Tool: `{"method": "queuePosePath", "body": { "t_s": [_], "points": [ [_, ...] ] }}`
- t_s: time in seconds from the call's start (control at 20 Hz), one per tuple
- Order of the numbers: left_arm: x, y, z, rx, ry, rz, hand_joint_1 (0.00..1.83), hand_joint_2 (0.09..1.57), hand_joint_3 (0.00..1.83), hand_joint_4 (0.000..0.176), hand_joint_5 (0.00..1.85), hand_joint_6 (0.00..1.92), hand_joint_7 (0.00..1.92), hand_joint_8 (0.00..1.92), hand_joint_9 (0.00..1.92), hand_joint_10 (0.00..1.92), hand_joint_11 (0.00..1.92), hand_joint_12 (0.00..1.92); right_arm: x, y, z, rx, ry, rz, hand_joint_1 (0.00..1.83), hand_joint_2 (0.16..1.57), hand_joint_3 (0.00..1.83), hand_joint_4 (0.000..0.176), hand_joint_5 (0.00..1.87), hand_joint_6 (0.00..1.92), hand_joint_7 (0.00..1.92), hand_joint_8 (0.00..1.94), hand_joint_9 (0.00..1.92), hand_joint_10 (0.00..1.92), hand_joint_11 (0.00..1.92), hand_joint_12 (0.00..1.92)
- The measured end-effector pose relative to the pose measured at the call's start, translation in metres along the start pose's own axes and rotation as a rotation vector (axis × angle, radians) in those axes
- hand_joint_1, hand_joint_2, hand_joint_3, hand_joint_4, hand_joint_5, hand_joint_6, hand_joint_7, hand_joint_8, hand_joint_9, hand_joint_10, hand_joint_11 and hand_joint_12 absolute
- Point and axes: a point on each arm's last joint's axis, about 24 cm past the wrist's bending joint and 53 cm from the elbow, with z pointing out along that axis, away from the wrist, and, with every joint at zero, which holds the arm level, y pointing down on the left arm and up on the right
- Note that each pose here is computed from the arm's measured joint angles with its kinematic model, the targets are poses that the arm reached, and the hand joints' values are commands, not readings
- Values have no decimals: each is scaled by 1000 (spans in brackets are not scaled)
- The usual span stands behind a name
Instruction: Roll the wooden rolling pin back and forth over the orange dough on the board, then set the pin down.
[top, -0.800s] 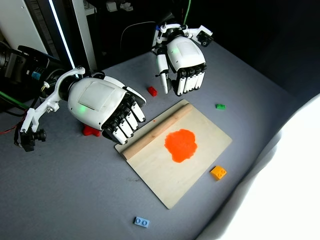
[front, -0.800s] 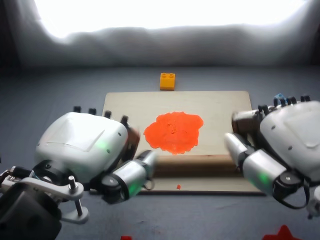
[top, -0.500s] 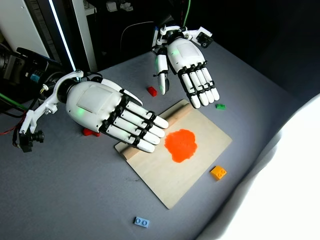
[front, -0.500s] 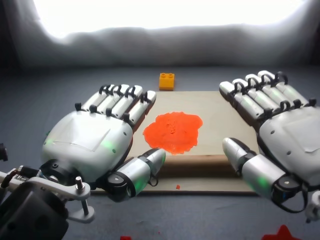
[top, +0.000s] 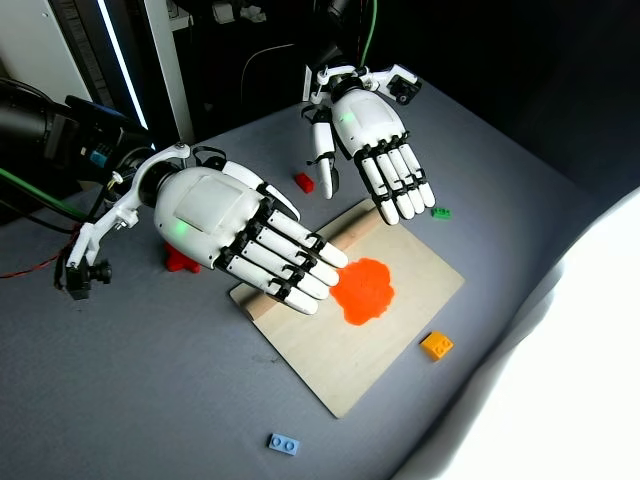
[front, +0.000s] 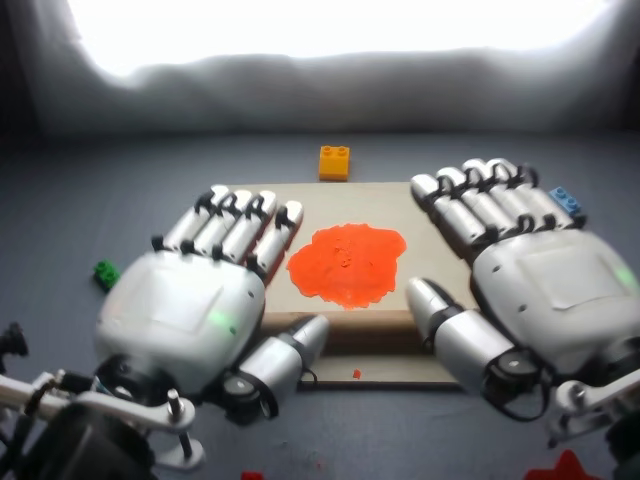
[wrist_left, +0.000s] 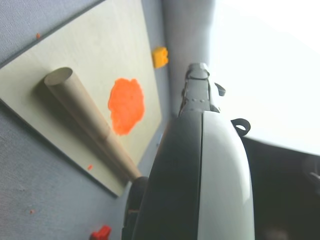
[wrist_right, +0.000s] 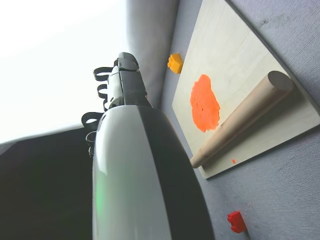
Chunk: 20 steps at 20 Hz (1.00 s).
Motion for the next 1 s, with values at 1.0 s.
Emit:
{"method": "queuePosePath", "body": {
  "t_s": [1.0],
  "points": [
    [45,18,10,26,-7,16,0,1455,15,0,0,0,0,0,0,0,0,0,62,-37,14,38,84,-105,0,1567,118,0,55,1,37,6,0,0,0,0]
  ]
}}
